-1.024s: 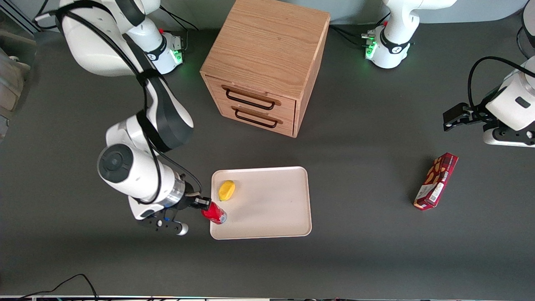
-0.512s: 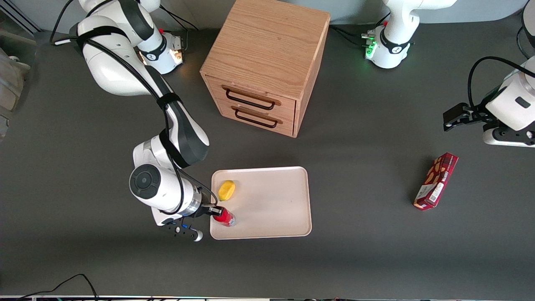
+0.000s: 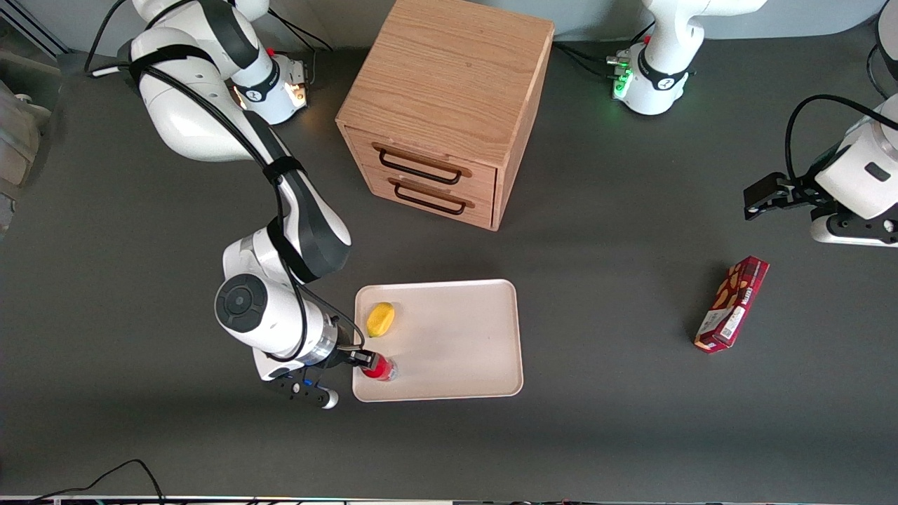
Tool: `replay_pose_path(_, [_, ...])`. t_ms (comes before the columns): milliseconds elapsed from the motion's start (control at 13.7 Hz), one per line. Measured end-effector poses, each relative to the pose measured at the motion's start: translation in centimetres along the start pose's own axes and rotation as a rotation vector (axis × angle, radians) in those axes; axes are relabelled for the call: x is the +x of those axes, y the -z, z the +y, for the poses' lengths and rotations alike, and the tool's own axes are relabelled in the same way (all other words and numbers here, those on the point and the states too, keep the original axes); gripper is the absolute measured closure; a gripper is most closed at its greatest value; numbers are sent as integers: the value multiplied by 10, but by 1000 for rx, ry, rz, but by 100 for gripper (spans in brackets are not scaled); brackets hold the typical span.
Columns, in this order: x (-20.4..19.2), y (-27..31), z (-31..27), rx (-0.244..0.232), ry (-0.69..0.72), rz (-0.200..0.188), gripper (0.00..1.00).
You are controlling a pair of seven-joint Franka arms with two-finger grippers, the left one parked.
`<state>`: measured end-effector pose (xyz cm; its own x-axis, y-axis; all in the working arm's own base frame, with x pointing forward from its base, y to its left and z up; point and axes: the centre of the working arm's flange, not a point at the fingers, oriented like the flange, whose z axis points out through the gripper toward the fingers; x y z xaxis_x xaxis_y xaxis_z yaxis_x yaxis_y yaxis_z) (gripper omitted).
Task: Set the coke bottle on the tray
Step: 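Lower the bottle onto the tray beside the lemon and open the gripper, then raise the right gripper up away from the tray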
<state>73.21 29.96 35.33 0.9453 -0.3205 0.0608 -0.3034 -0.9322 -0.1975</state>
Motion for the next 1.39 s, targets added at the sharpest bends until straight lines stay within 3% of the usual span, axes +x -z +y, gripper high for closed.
replay_pose_path(220, [4, 63, -9, 41, 12, 74, 1])
replay_pose_path(439, [-7, 130, -11, 37, 23, 84, 0])
replay_pose_path(732, [-35, 216, 17, -24, 68, 65, 0])
replay_pose_path(1390, [-90, 304, 201, -149, 144, 58, 0])
